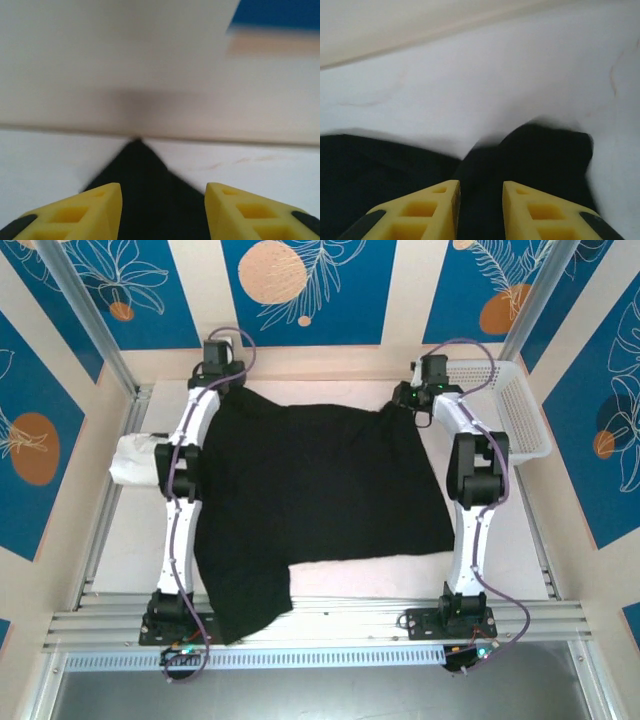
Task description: Fold the inside-out t-shirt
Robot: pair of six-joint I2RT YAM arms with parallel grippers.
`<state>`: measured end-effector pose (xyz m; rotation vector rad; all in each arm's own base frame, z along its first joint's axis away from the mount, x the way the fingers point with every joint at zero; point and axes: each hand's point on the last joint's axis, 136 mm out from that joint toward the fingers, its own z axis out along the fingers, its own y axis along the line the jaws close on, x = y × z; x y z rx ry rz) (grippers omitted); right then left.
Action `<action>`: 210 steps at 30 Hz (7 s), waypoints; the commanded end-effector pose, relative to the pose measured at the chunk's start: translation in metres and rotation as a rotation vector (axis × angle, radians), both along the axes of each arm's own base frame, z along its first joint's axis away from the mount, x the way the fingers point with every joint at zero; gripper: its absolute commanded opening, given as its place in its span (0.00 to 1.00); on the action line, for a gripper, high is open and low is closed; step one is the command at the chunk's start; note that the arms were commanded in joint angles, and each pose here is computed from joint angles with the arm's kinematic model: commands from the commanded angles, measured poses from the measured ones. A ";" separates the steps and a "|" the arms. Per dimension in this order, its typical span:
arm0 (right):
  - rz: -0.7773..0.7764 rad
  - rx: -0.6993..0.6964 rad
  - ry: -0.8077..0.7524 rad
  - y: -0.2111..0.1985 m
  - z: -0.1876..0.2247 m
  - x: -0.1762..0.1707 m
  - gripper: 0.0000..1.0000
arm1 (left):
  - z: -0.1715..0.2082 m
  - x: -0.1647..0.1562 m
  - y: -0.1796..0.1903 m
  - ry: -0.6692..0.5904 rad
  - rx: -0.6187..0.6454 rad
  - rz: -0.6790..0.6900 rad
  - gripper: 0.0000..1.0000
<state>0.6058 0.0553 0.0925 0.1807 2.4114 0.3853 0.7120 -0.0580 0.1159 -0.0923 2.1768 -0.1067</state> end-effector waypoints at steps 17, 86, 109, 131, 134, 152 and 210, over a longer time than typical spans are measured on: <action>0.163 0.138 0.099 0.069 0.045 -0.203 0.52 | 0.075 -0.202 -0.032 -0.025 -0.482 -0.041 0.69; -0.510 0.104 0.336 -0.077 -0.013 -0.359 0.56 | 0.082 -0.324 -0.144 0.087 -0.555 -0.327 0.72; -0.571 0.161 0.677 -0.087 -0.064 -0.375 0.40 | 0.037 -0.409 -0.141 0.240 -0.462 -0.403 0.73; -0.433 0.133 0.655 -0.064 -0.062 -0.373 0.01 | -0.025 -0.509 -0.063 0.519 -0.230 -0.144 0.72; -0.406 0.129 0.630 -0.059 -0.058 -0.372 0.00 | -0.034 -0.524 -0.057 0.545 -0.275 -0.073 0.69; -0.340 0.309 0.467 -0.044 -0.032 -0.354 0.00 | -0.072 -0.637 -0.008 0.973 -0.274 0.354 0.57; -0.366 0.244 0.297 -0.071 0.018 -0.290 0.01 | 0.090 -0.394 0.016 0.229 -0.436 0.102 0.00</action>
